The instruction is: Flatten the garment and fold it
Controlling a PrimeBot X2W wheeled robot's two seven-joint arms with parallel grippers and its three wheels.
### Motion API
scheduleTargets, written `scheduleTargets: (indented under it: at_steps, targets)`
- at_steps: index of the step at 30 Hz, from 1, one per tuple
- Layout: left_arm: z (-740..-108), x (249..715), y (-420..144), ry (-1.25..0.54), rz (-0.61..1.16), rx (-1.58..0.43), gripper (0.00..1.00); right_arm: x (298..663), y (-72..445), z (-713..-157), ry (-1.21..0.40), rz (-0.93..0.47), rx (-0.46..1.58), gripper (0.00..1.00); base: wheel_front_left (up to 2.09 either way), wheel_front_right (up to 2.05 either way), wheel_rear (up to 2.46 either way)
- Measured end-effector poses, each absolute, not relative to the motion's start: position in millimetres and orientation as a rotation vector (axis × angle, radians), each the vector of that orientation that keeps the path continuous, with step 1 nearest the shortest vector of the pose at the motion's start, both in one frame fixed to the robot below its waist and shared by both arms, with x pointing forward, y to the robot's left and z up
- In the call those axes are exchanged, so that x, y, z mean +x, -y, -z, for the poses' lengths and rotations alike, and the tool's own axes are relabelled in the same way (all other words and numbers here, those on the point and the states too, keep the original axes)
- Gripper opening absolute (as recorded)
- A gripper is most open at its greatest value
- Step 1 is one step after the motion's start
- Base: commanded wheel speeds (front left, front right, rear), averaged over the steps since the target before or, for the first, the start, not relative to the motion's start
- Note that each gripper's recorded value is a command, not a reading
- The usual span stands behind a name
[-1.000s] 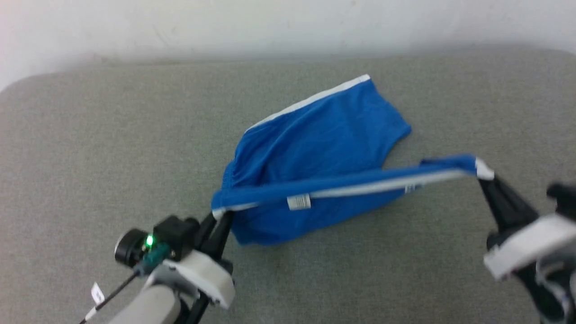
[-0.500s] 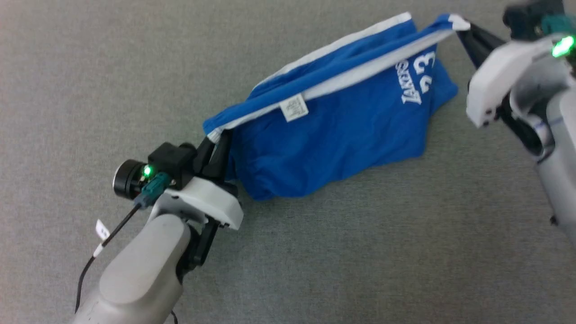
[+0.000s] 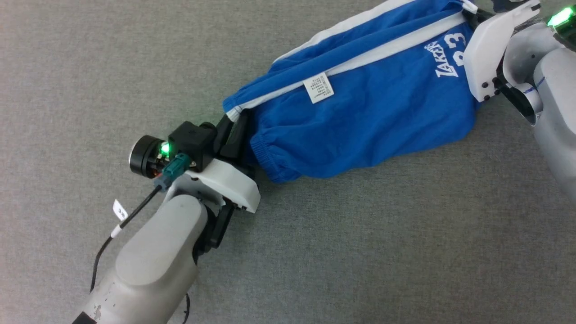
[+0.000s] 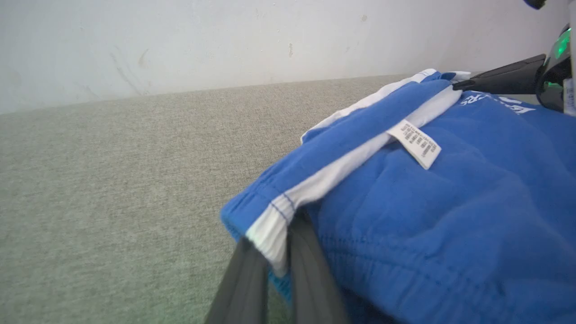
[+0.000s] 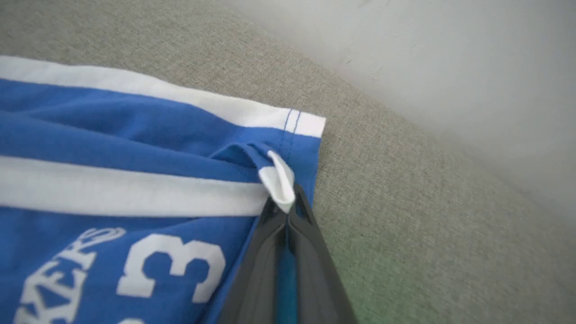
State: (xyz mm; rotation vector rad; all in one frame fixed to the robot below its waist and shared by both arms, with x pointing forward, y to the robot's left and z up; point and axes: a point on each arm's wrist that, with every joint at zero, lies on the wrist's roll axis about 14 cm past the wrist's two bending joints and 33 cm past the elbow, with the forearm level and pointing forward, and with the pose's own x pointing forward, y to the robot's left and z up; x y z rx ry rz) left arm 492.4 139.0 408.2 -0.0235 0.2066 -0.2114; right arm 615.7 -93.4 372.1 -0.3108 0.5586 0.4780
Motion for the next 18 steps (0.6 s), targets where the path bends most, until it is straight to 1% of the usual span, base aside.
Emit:
scheduleTargets:
  at_steps: [1, 2, 7, 10, 12, 15, 18]
  targets:
    - [-409, 492, -139, -0.204, 0.214, -0.018, 0.44, 616, 91, -374, -0.55, -0.484, -0.311, 0.82, 0.0, 0.0, 0.0]
    - [-411, 491, -138, -0.201, 0.217, -0.017, 1.0, 617, 89, -376, -0.538, -0.489, -0.301, 1.0, 0.0, 0.0, 0.0]
    - [-429, 483, -136, -0.152, 0.217, 0.01, 1.0, 611, 79, -398, -0.493, -0.538, -0.314, 1.0, 0.0, 0.0, 0.0]
    - [-448, 476, -134, -0.098, 0.212, 0.024, 1.0, 613, 85, -430, -0.437, -0.549, -0.347, 1.0, 0.0, 0.0, 0.0]
    - [-465, 471, -133, -0.049, 0.205, 0.025, 1.0, 614, 95, -451, -0.429, -0.542, -0.387, 1.0, 0.0, 0.0, 0.0]
    - [-489, 465, -134, 0.017, 0.192, 0.034, 1.0, 609, 113, -470, -0.48, -0.535, -0.467, 1.0, 0.0, 0.0, 0.0]
    - [-508, 461, -140, 0.072, 0.164, 0.045, 1.0, 598, 127, -470, -0.591, -0.537, -0.511, 1.0, 0.0, 0.0, 0.0]
